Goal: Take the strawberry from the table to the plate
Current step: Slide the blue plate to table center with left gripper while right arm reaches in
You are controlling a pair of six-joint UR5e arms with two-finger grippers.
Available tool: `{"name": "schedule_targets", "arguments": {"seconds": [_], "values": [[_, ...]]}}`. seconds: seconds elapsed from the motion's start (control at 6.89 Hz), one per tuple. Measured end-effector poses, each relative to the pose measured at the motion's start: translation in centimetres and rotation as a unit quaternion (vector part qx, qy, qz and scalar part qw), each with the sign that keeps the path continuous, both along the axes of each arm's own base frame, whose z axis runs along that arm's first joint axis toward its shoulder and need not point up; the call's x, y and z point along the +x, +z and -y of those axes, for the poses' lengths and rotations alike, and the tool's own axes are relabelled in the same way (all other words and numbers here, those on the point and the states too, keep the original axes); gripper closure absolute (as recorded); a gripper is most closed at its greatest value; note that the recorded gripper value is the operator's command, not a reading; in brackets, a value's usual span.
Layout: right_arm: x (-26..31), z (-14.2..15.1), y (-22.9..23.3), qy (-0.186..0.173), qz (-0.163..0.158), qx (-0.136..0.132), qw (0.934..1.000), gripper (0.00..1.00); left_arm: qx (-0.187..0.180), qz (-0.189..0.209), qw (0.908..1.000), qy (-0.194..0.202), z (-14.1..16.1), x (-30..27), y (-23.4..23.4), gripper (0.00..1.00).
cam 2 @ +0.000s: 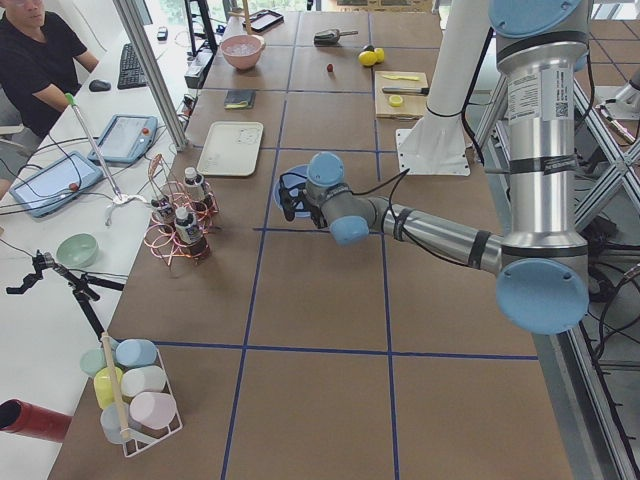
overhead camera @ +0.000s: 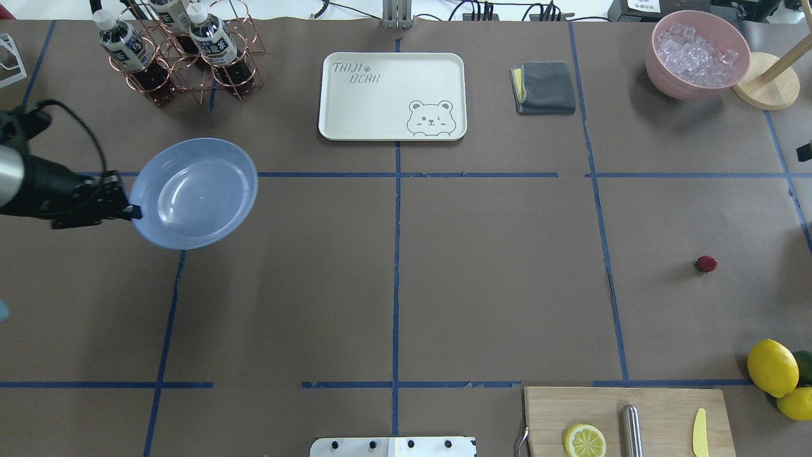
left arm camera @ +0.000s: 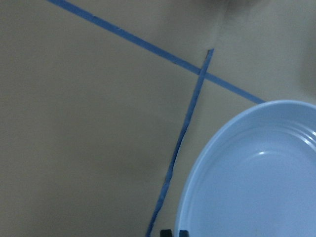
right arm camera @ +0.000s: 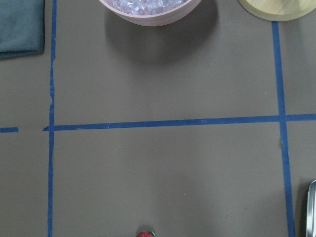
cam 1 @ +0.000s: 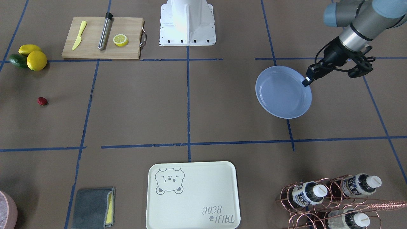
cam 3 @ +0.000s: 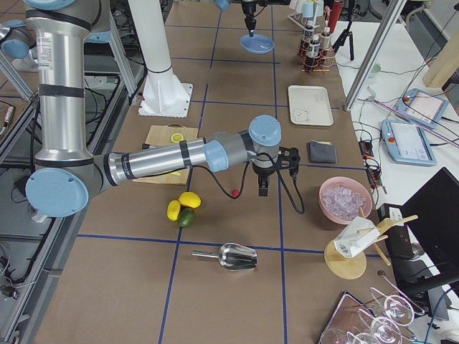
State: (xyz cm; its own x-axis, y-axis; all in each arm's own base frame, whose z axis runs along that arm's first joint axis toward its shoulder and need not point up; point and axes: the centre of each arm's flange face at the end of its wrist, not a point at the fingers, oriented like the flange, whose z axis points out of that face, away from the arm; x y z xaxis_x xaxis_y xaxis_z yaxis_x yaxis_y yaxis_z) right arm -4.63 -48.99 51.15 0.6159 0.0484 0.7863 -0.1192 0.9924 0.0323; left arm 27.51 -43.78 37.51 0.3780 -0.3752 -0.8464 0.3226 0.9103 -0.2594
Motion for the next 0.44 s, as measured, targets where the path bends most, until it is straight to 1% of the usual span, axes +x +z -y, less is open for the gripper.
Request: {"name": "schedule_targets", "arguments": {"seconds": [0.15, 0.29, 0.44], "values": [[-3.2, 0.0, -0.7, 0.005, -0.005, 0.001, 1.0, 0.0, -0.024, 0.011, 0.9996, -0.012, 0.1, 6.4, -5.3, 1.0], [-6.0, -0.4, -1.2, 0.002, -0.002, 0.003, 1.0, 0.0, -0.051, 0.013, 0.9985, -0.017, -1.0, 12.7, -9.9, 1.0], [-7.8, -0.8, -1.5, -0.003, 0.001, 0.001, 1.0, 0.0, -0.07, 0.015, 0.9973, -0.018, -2.6, 17.5, -12.1, 1.0]]}}
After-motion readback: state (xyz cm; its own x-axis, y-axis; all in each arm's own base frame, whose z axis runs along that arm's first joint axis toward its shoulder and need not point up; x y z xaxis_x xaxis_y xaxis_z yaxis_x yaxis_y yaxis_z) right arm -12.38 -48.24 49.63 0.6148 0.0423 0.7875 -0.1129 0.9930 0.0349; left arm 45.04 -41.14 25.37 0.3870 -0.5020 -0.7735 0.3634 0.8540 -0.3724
